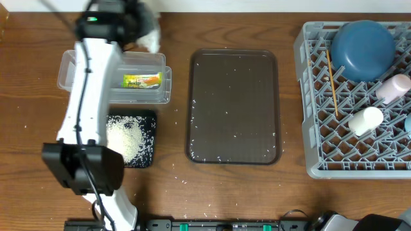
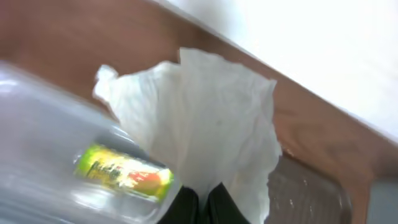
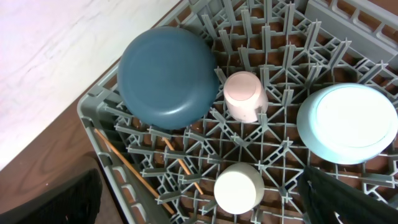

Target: Sort waste into correct bins and load items into the dishwasher rack

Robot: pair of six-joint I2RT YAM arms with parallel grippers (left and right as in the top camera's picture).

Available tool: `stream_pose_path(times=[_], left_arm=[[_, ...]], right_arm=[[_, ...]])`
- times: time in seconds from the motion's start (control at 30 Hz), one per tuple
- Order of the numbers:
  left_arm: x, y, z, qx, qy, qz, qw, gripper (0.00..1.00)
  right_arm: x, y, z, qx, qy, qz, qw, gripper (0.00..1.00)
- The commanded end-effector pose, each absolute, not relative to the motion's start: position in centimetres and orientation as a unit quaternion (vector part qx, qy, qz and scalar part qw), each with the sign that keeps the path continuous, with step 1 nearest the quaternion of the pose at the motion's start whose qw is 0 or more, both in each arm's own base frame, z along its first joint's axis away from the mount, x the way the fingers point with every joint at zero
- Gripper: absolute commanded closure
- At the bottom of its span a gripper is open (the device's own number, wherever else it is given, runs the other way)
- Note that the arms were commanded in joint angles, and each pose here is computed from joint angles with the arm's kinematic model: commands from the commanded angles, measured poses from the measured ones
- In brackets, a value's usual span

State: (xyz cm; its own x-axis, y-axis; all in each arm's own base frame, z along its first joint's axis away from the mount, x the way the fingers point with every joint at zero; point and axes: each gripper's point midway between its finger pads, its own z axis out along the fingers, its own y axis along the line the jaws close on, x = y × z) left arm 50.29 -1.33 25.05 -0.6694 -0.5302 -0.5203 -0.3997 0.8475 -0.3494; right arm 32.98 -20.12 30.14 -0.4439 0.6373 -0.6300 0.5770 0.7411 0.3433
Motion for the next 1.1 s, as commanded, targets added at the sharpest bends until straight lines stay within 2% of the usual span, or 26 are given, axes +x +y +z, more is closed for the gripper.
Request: stream_pose_path(times=[0.0, 0.17, 0.3, 0.4, 0.47, 0.53, 0.9, 1.07], left_arm=[[49.2, 2.4, 22.4, -0.431, 0.856, -0.117, 0.259, 0.94], [47.1, 6.7, 20.3, -0.560, 0.793, -0.111, 0.213, 0.94], [46.3, 8.3, 19.2, -0.599, 0.769, -0.106, 0.198, 0.88], [46.1, 8.6, 18.9, -0.602, 0.767, -0.103, 0.194, 0.59], [46.0, 8.6, 18.9, -0.603, 0.768, -0.102, 0.193, 0.48], [46.0, 8.6, 18.9, -0.603, 0.768, -0.102, 0.193, 0.41], [44.4, 7.1, 19.0, -0.596, 0.779, -0.120, 0.153, 0.39], [41.1, 6.7, 20.8, -0.569, 0.805, -0.102, 0.134, 0.39]], right_arm=[[33.1, -20.0, 30.0, 0.350, 0.853, 0.037, 0.386, 0.01], [33.1, -20.0, 30.0, 0.350, 0.853, 0.037, 0.386, 0.01], [33.1, -20.0, 30.0, 0.350, 0.853, 0.037, 0.386, 0.01], [33.1, -20.0, 30.0, 0.350, 0.853, 0.037, 0.386, 0.01], [33.1, -20.0, 30.0, 0.350, 0.853, 0.037, 0.386, 0.01], [33.1, -20.0, 30.0, 0.350, 0.853, 0.037, 0.386, 0.01], [33.1, -20.0, 30.0, 0.350, 0.853, 0.037, 0.386, 0.01], [33.1, -20.0, 30.0, 0.350, 0.853, 0.037, 0.386, 0.01]])
